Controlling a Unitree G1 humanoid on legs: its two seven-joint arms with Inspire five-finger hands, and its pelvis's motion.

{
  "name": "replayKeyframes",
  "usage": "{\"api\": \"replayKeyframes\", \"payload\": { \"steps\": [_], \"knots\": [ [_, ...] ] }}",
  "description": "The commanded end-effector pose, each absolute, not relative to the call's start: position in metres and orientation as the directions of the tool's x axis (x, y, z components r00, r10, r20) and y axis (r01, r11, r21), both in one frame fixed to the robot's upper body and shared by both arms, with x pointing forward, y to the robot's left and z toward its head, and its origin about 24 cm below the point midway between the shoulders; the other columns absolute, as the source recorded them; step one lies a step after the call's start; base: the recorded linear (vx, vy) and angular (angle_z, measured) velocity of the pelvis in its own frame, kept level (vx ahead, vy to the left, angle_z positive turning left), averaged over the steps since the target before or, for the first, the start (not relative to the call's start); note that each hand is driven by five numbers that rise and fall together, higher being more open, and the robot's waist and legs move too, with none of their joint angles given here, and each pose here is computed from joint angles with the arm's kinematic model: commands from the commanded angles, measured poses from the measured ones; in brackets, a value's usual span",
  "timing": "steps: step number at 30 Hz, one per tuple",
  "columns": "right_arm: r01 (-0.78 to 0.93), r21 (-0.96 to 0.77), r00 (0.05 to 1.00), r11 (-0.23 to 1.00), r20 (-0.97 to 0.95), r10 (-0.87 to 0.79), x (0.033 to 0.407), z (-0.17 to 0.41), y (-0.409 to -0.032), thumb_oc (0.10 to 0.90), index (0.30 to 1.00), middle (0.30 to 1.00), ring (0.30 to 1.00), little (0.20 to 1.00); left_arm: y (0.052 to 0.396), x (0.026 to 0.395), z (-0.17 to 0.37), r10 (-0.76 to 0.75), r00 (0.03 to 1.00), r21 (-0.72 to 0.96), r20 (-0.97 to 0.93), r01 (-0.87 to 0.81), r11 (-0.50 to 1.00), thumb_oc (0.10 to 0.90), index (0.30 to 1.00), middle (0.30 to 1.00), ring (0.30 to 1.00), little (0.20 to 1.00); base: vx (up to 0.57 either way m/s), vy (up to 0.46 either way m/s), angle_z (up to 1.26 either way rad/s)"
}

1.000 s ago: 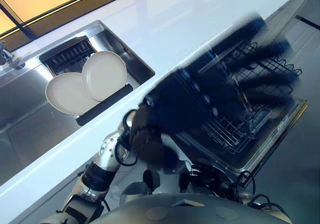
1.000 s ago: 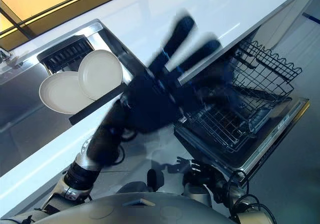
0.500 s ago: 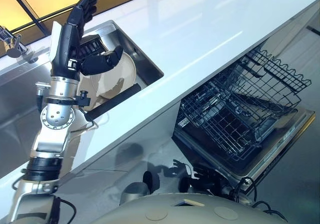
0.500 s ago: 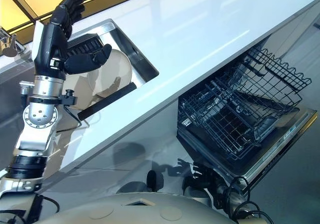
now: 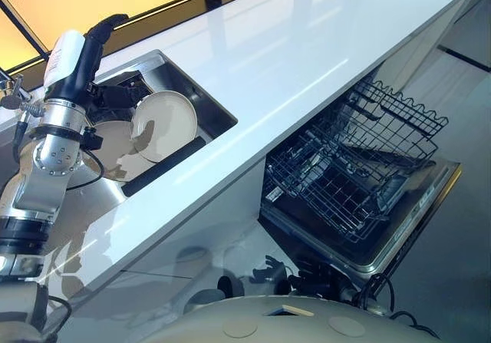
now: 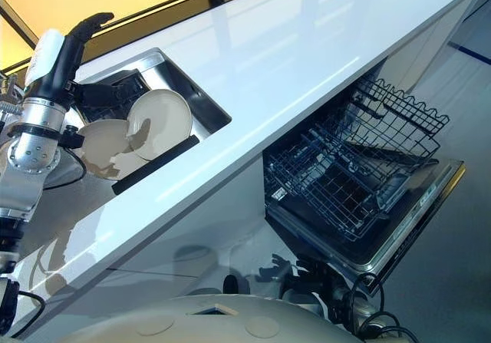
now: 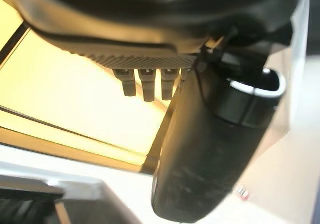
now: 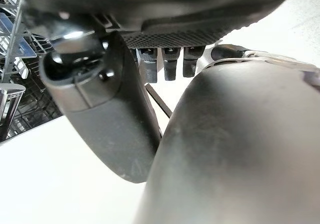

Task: Pick up plates and place into dishwasher.

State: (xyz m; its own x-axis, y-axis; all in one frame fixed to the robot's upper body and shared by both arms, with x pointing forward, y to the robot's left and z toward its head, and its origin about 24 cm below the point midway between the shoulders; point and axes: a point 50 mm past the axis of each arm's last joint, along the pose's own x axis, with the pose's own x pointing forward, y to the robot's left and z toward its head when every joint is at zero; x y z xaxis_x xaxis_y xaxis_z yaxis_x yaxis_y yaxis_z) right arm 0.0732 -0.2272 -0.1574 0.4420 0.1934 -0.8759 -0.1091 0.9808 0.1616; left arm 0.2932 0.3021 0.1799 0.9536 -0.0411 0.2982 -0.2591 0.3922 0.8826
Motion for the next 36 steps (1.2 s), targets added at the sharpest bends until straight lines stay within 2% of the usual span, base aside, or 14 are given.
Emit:
{"api": "replayKeyframes", "payload": {
  "steps": [1, 3, 8, 16, 27, 36],
  "knots": [
    [-0.15, 0.106, 0.403, 0.983, -0.901, 0.158, 0.069, -0.153, -0.251, 0.8, 0.9, 0.9, 0.9, 0.9, 0.304, 0.305, 0.264, -0.085, 0.863, 0.852, 0.497, -0.467, 0.238, 0.8, 0.9, 0.9, 0.9, 0.9, 0.03, 0.039, -0.13],
    [-0.146, 0.099, 0.401, 0.984, -0.904, 0.151, 0.069, -0.152, -0.254, 0.8, 0.9, 0.9, 0.9, 0.9, 0.311, 0.309, 0.269, -0.079, 0.893, 0.89, 0.444, -0.428, 0.157, 0.8, 0.9, 0.9, 0.9, 0.9, 0.05, 0.057, -0.08],
    [-0.139, 0.09, 0.392, 0.986, -0.91, 0.138, 0.07, -0.15, -0.26, 0.8, 0.9, 0.9, 0.9, 0.9, 0.319, 0.314, 0.28, -0.075, 0.928, 0.929, 0.364, -0.357, 0.094, 0.8, 0.9, 0.9, 0.9, 0.9, 0.05, 0.051, -0.04],
    [-0.154, 0.075, 0.385, 0.985, -0.914, 0.13, 0.075, -0.148, -0.266, 0.8, 0.9, 0.9, 0.9, 0.9, 0.321, 0.322, 0.297, -0.057, 0.946, 0.939, 0.318, -0.307, 0.153, 0.8, 0.9, 0.9, 0.9, 0.9, 0.06, 0.046, -0.07],
    [-0.16, 0.066, 0.408, 0.985, -0.904, 0.127, 0.086, -0.143, -0.272, 0.8, 0.9, 0.9, 0.9, 0.9, 0.314, 0.331, 0.306, -0.074, 0.979, 0.979, 0.19, -0.184, 0.086, 0.8, 0.9, 0.9, 0.9, 0.9, 0.01, 0.018, -0.03],
    [-0.165, 0.063, 0.416, 0.984, -0.901, 0.128, 0.092, -0.141, -0.275, 0.8, 0.9, 0.9, 0.9, 0.9, 0.3, 0.338, 0.295, -0.143, 0.988, 0.991, -0.065, 0.081, 0.11, 0.8, 0.9, 0.9, 0.9, 0.9, 0.0, 0.0, 0.0]
  ]
}}
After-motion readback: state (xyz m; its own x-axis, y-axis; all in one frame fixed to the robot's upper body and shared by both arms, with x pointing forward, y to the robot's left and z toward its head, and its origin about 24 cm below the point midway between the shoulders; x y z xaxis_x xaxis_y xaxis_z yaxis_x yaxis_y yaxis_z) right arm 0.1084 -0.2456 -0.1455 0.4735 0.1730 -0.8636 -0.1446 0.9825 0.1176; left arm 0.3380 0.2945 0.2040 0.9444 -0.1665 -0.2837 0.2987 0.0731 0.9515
